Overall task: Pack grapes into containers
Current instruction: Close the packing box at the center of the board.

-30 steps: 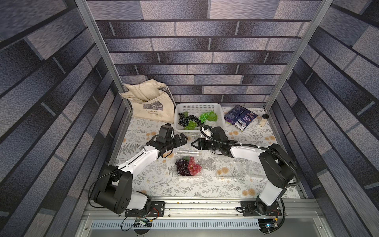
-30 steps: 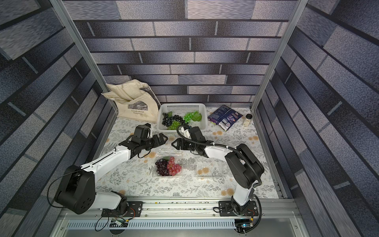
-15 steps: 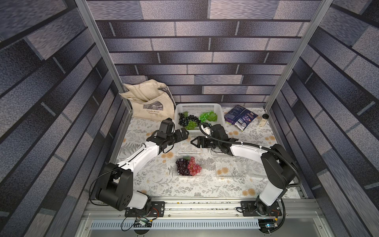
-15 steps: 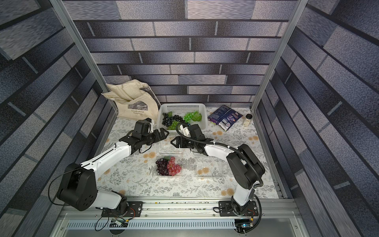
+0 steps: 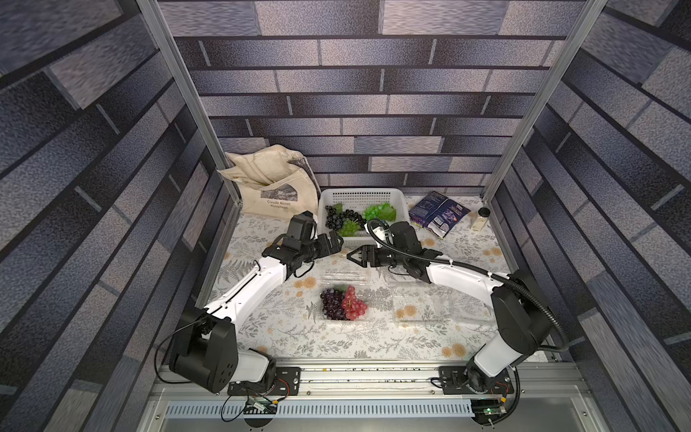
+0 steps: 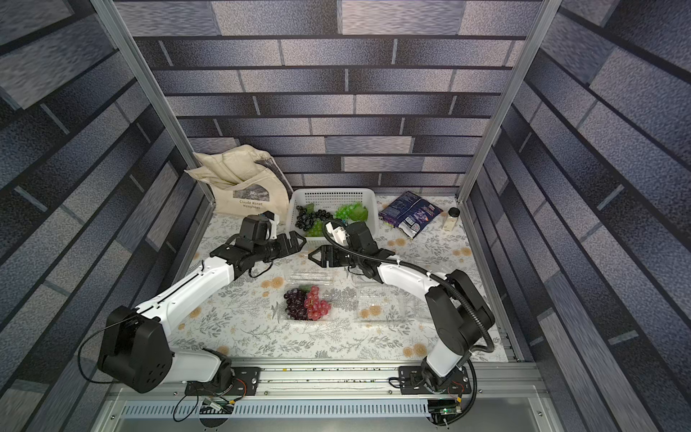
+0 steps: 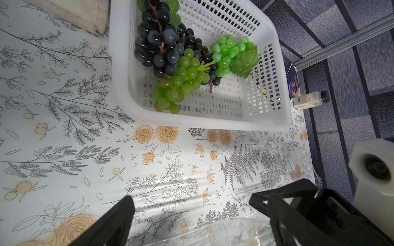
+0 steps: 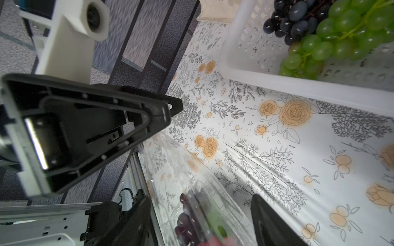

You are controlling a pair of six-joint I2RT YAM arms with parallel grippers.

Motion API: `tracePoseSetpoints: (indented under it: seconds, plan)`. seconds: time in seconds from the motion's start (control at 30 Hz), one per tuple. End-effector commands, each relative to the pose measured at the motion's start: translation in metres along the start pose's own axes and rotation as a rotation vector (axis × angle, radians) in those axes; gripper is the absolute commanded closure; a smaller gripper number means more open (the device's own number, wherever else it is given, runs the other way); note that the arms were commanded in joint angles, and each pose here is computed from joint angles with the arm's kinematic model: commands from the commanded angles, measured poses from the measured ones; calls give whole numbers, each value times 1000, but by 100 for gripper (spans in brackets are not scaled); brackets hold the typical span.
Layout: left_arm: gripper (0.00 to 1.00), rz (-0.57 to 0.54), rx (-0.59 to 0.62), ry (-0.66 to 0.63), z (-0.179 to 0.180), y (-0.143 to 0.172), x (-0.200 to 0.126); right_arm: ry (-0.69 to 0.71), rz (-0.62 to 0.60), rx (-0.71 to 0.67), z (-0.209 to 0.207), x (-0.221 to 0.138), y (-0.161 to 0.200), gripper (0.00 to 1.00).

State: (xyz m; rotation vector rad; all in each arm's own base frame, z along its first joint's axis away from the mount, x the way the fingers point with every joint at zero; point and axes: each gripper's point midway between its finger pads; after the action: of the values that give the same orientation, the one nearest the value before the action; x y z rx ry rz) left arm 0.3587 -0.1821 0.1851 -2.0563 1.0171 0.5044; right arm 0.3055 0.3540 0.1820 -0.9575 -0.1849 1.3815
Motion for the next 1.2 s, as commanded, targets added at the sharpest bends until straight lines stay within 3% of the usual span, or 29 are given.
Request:
tracePoseSetpoints:
  seconds: [0.0,0.37,0.63,0.97,1.17]
  plan:
    - [1,11,46,1,-7,3,-19,-48,21,1,15,-15,8,24]
    - [6,153,139,-43,-2,67,-39,-59,95,11,35,-35,59,25]
    - [8,235,159,-60,5,108,-49,8,135,10,43,-42,87,27]
    - [8,333,199,-86,6,154,-38,169,225,-4,44,-57,133,30]
    - [7,370,206,-106,11,171,-31,214,268,58,43,-62,164,36]
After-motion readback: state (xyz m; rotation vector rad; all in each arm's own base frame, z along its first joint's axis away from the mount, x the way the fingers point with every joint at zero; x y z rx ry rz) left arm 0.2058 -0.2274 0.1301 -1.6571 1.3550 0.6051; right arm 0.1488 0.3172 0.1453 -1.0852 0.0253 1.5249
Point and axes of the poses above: each gripper's point midway between its finger pads, its own x axis out along the fingers, its own z axis along the line the jaws close on, y = z × x, and after that the axes turned 8 degrees about -x, right-handed
